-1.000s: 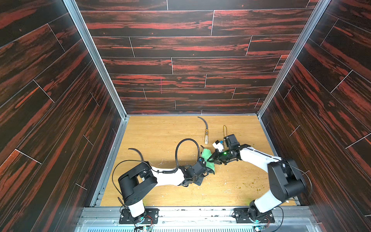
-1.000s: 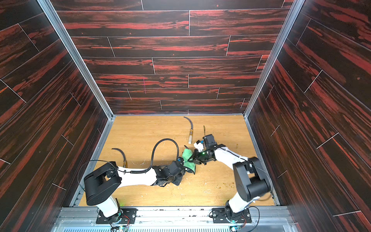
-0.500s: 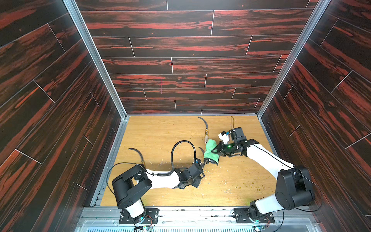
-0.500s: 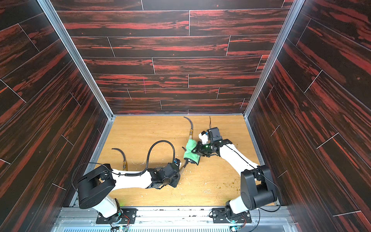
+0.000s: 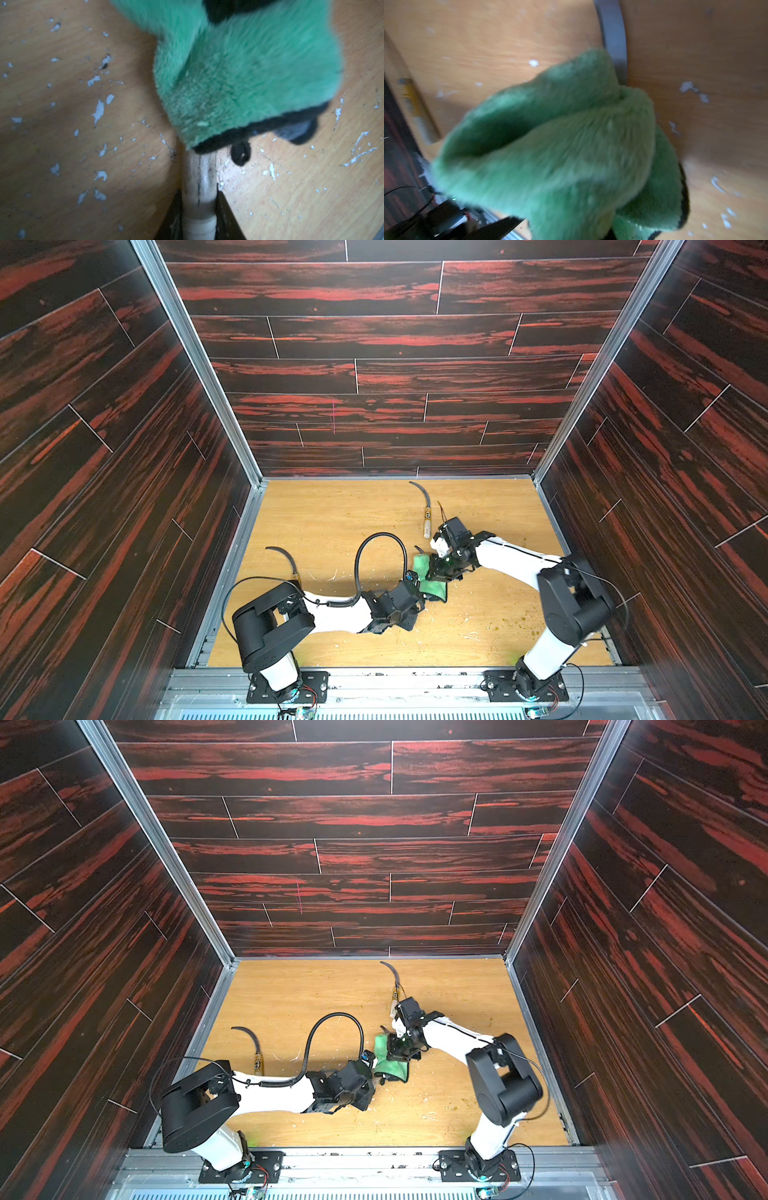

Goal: Wipe small sickles with rags
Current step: Wipe the small sickle.

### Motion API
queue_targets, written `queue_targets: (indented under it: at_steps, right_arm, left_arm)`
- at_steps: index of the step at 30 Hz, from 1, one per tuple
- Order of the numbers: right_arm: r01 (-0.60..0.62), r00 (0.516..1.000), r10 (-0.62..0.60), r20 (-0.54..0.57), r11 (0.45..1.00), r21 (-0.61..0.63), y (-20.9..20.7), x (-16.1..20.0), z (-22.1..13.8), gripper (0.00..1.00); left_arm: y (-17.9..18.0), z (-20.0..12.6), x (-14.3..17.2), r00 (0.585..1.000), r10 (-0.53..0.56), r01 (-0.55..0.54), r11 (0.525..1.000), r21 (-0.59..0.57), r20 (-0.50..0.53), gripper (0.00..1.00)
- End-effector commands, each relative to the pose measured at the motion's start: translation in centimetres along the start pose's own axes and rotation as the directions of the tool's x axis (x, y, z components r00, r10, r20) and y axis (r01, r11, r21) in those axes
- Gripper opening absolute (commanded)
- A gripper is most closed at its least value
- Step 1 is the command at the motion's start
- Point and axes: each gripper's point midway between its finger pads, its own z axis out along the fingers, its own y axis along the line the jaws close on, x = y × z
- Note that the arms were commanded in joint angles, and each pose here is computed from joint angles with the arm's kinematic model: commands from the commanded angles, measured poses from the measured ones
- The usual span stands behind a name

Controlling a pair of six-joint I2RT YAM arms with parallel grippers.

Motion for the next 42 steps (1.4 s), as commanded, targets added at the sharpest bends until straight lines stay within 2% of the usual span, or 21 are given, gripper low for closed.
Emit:
queue_targets:
  at_steps: [1, 11, 30, 42]
  right_arm:
    - [-0.013, 0.999, 0.014, -0.036, 0.999, 0.034, -0.9, -0.2, 1.9, 0.0]
    - [-0.006, 0.998, 0.012, -0.069, 0.996, 0.085, -1.7, -2.3, 4.3, 0.0]
    - [-0.005, 0.999, 0.008, -0.037, 0.996, 0.085, -2.4, -10.1, 4.7, 0.0]
    - [-0.005, 1.0, 0.005, -0.004, 0.997, 0.082, -2.1, -13.7, 4.2, 0.0]
  left_arm:
    - [-0.3, 0.0, 2.4, 0.998, 0.016, -0.014, 0.999, 0.033, -0.057, 0.0]
    - [-1.1, -0.5, 5.2, 0.989, 0.082, -0.073, 0.995, 0.074, -0.126, 0.0]
    - [-1.9, -1.9, 8.3, 0.98, 0.093, -0.076, 0.992, 0.103, -0.175, 0.0]
    - [-1.9, -2.2, 8.8, 0.98, 0.088, -0.07, 0.992, 0.101, -0.18, 0.0]
